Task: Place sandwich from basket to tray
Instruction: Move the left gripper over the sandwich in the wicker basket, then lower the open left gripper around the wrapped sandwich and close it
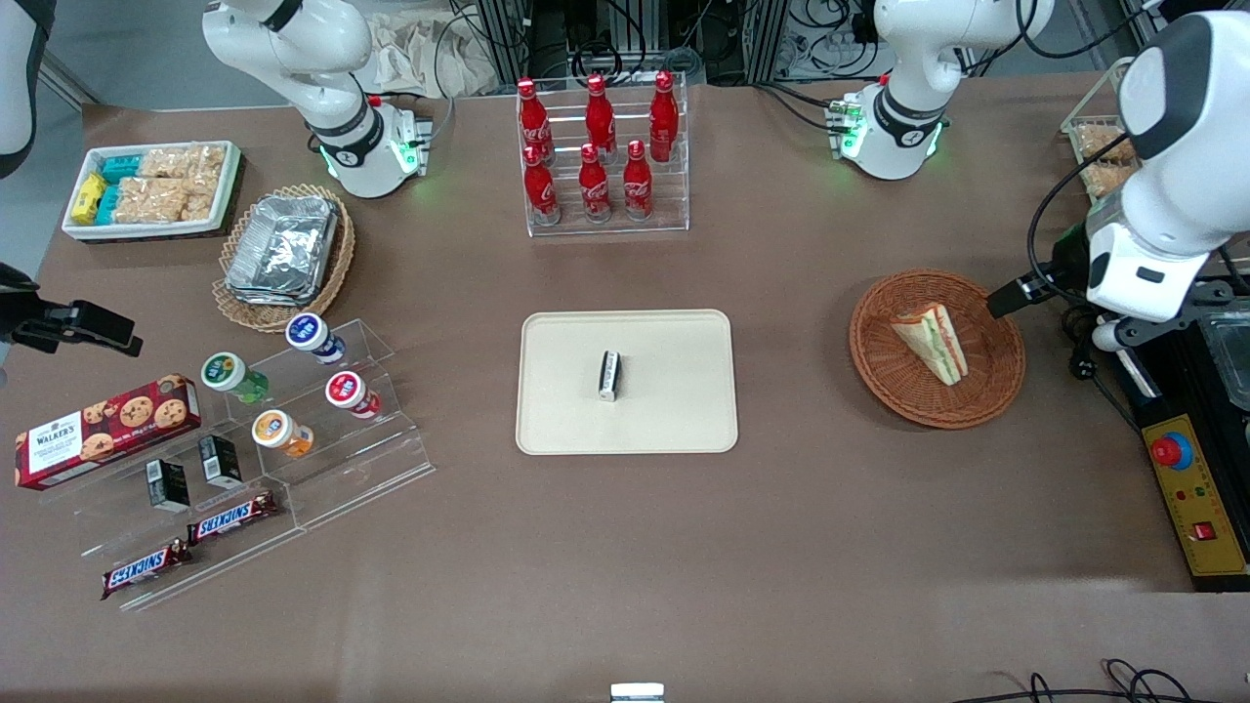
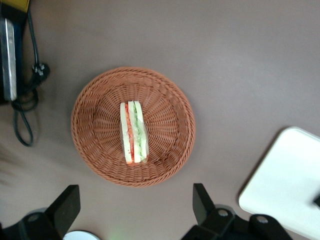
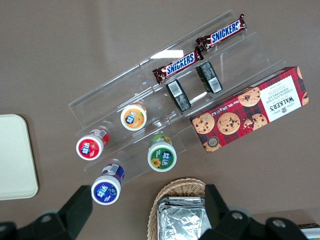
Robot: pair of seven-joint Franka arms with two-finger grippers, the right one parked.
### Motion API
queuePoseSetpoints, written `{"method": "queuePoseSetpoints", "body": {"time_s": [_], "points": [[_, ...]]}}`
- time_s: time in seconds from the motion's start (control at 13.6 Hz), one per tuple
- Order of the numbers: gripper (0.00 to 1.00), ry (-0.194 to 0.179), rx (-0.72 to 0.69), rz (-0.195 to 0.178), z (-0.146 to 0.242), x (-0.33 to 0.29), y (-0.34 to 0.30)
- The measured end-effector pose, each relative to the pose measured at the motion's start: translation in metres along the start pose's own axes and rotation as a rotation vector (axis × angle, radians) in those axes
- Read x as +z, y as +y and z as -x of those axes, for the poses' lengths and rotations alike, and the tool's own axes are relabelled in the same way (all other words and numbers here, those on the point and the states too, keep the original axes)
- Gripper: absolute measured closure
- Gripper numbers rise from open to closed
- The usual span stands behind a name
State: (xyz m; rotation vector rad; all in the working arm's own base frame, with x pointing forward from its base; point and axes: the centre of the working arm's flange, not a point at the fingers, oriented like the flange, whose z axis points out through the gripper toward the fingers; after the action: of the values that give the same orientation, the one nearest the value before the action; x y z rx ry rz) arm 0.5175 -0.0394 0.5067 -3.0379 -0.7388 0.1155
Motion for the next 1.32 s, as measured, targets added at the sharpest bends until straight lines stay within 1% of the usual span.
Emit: {"method": "queuePoseSetpoints", "body": {"time_s": [0.22, 0.29, 0.44, 0.66, 0.73, 1.1, 1.32], "points": [[0.00, 0.002, -0.078, 0.005, 0.023, 0.058, -0.026], [0.00, 0.010, -0.092, 0.011, 0.026, 0.075, -0.032], [0.00, 0.034, -0.110, 0.027, 0.032, 0.112, -0.040], [0.00, 0.094, -0.137, 0.066, 0.046, 0.163, -0.050], [0.00, 0.107, -0.145, 0.075, 0.050, 0.177, -0.055], [0.00, 0.134, -0.171, 0.090, 0.056, 0.218, -0.070], [0.00, 0.139, -0.170, 0.091, 0.055, 0.248, -0.068]]}}
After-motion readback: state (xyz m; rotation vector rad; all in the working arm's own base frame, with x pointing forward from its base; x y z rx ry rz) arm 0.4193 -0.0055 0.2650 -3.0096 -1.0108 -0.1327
